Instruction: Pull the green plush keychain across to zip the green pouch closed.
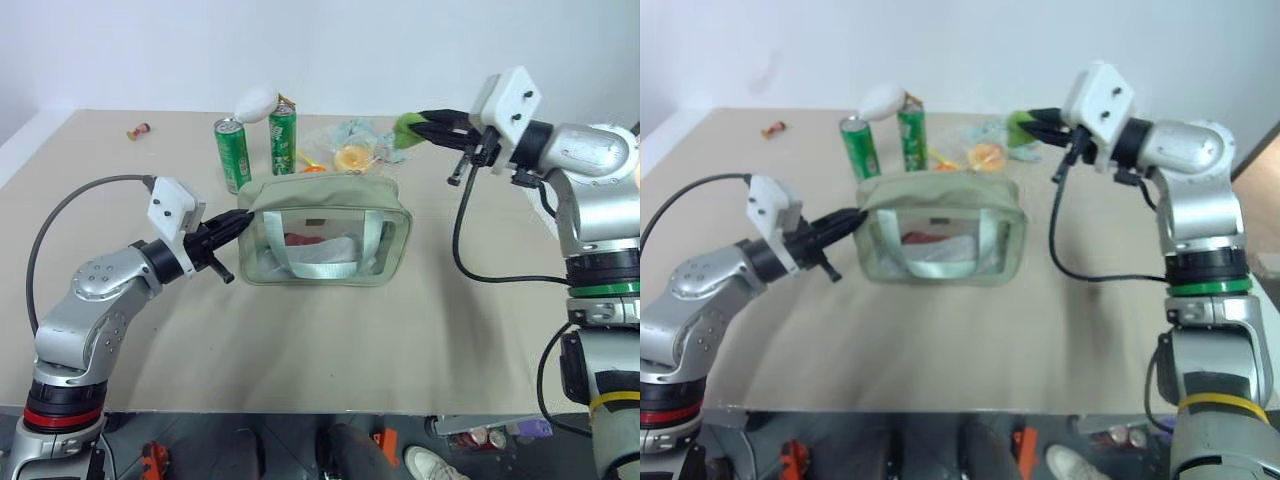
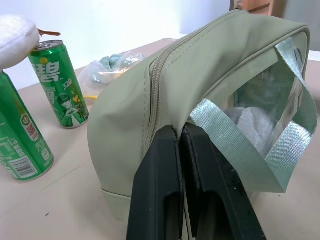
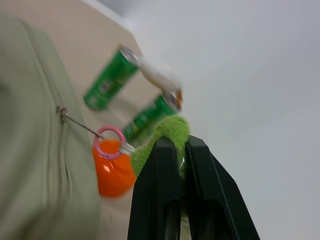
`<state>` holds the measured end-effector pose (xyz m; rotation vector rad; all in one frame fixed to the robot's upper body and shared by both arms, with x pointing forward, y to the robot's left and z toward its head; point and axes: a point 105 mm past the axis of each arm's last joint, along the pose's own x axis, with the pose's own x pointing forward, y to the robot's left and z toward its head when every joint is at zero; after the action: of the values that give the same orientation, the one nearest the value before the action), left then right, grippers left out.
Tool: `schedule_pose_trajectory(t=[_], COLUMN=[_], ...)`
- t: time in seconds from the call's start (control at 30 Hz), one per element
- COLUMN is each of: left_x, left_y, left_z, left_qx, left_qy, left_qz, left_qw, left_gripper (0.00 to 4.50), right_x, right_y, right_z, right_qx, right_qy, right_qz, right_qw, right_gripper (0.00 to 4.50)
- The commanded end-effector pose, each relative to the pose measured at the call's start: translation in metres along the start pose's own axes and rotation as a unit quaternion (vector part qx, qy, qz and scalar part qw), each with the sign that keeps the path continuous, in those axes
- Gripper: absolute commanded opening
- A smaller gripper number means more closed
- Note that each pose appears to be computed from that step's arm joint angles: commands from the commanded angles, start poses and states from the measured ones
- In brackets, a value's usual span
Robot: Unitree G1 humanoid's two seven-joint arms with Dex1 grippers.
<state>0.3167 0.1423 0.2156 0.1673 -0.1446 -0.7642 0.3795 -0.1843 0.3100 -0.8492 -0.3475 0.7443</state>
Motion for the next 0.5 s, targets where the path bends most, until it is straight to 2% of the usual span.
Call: schedule_pose_trajectory(t=[0.03, 0.13, 0.3, 0.5], left_x=[-0.003, -0.002, -0.002, -0.001], left_y=[0.005, 0.004, 0.004, 0.005], left_z=[0.003, 0.003, 0.003, 0.003], left_qx=[0.009, 0.010, 0.011, 0.014], left_qy=[0.004, 0.005, 0.007, 0.010], left_qz=[0.008, 0.004, 0.002, -0.001], left_qw=[1.000, 1.000, 1.000, 1.000], left_gripper=[0.00, 0.00, 0.00, 0.00], right_x=[-0.032, -0.055, -0.074, -0.068], right_y=[-0.023, -0.021, -0.007, 0.032], right_z=[-0.023, -0.054, -0.079, -0.088], right_qx=[-0.003, 0.005, -0.030, -0.046], right_qy=[0.047, 0.107, 0.178, 0.192], right_qz=[-0.073, -0.097, -0.075, -0.014], right_qw=[0.996, 0.990, 0.981, 0.980], right_gripper=[0.04, 0.04, 0.04, 0.04])
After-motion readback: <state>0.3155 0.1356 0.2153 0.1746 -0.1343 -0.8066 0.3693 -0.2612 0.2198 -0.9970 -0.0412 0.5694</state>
